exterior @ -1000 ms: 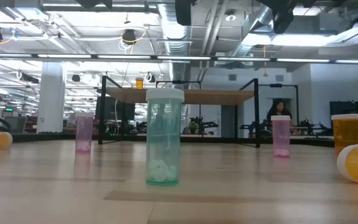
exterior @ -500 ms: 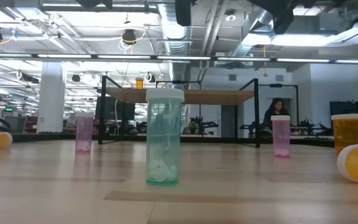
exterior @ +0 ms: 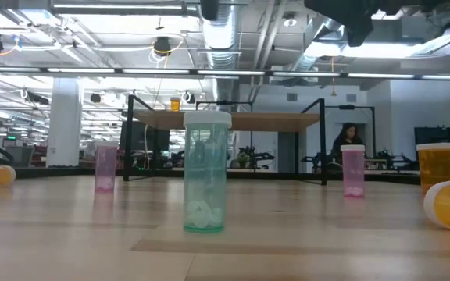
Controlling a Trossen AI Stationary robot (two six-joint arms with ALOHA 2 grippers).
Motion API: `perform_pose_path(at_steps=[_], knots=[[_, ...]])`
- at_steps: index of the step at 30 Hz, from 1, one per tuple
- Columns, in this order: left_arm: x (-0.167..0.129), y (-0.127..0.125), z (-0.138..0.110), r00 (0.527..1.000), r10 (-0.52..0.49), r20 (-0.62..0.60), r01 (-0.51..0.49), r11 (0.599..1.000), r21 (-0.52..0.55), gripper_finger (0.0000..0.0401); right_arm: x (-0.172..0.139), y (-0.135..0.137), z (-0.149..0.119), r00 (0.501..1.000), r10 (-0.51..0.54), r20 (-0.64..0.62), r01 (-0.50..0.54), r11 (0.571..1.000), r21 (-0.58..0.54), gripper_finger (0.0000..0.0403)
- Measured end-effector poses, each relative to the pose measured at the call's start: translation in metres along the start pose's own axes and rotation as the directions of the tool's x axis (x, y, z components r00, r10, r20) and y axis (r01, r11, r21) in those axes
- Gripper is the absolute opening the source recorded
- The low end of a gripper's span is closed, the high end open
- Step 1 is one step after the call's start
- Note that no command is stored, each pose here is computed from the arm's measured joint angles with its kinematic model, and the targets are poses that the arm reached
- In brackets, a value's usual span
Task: Pick and place medicine bottles onto shelf by color
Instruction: Put the top pink pill bottle on the shelf
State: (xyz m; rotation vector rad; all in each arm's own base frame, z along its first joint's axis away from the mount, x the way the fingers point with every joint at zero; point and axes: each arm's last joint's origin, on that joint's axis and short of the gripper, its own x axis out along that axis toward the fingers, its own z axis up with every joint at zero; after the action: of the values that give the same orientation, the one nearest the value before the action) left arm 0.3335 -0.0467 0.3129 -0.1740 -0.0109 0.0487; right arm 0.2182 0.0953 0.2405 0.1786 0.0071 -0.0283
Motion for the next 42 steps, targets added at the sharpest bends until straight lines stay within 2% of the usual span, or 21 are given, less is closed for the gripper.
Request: perform_pose_path(at_steps=[2, 4, 7, 9, 17, 21, 24, 30, 36, 38, 42], knots=[[-0.012, 0.004, 0.006, 0.992, 0.118, -0.04, -0.116, 0.993, 0.038, 0.0103, -0.001, 0.0, 0.001, 1.0, 0.001, 0.003, -0.001, 1.0, 0.004, 0.025], [-0.023, 0.011, 0.009, 0.957, 0.277, -0.086, -0.269, 0.959, 0.092, 0.0103, -0.001, 0.0, 0.0, 1.0, -0.001, -0.002, 0.001, 1.0, 0.001, 0.025], [-0.039, 0.021, 0.01, 0.851, 0.511, -0.12, -0.491, 0.856, 0.162, 0.0103, -0.001, 0.0, 0.0, 1.0, -0.001, -0.003, 0.001, 1.0, 0.001, 0.025], [-0.046, 0.03, 0.011, 0.779, 0.614, -0.126, -0.591, 0.786, 0.182, 0.0103, 0.0, -0.001, 0.0, 1.0, -0.003, -0.003, 0.003, 1.0, 0.003, 0.025], [-0.056, 0.087, 0.006, 0.579, 0.788, -0.209, -0.779, 0.61, 0.144, 0.0103, 0.001, -0.004, 0.001, 1.0, -0.02, -0.001, 0.02, 1.0, 0.024, 0.025], [-0.061, 0.111, -0.001, 0.498, 0.84, -0.215, -0.84, 0.529, 0.12, 0.0103, 0.001, -0.003, 0.0, 1.0, -0.014, -0.002, 0.014, 1.0, 0.026, 0.025], [-0.064, 0.125, -0.004, 0.456, 0.863, -0.219, -0.868, 0.485, 0.103, 0.0103, 0.001, -0.003, 0.0, 1.0, -0.013, -0.006, 0.013, 1.0, 0.024, 0.025], [-0.07, 0.14, -0.012, 0.402, 0.887, -0.227, -0.899, 0.43, 0.089, 0.0103, 0.001, -0.003, -0.002, 1.0, -0.017, -0.026, 0.018, 1.0, 0.017, 0.025], [-0.076, 0.152, -0.028, 0.382, 0.894, -0.235, -0.911, 0.407, 0.068, 0.0103, 0.001, -0.003, -0.003, 0.999, -0.018, -0.031, 0.019, 1.0, 0.018, 0.025], [-0.076, 0.155, -0.029, 0.391, 0.893, -0.222, -0.911, 0.409, 0.044, 0.0103, 0.001, -0.003, -0.003, 0.999, -0.018, -0.031, 0.018, 1.0, 0.018, 0.025], [-0.075, 0.16, -0.031, 0.45, 0.863, -0.229, -0.886, 0.463, 0.004, 0.0103, 0.001, -0.003, -0.003, 0.999, -0.019, -0.031, 0.019, 1.0, 0.018, 0.025]])
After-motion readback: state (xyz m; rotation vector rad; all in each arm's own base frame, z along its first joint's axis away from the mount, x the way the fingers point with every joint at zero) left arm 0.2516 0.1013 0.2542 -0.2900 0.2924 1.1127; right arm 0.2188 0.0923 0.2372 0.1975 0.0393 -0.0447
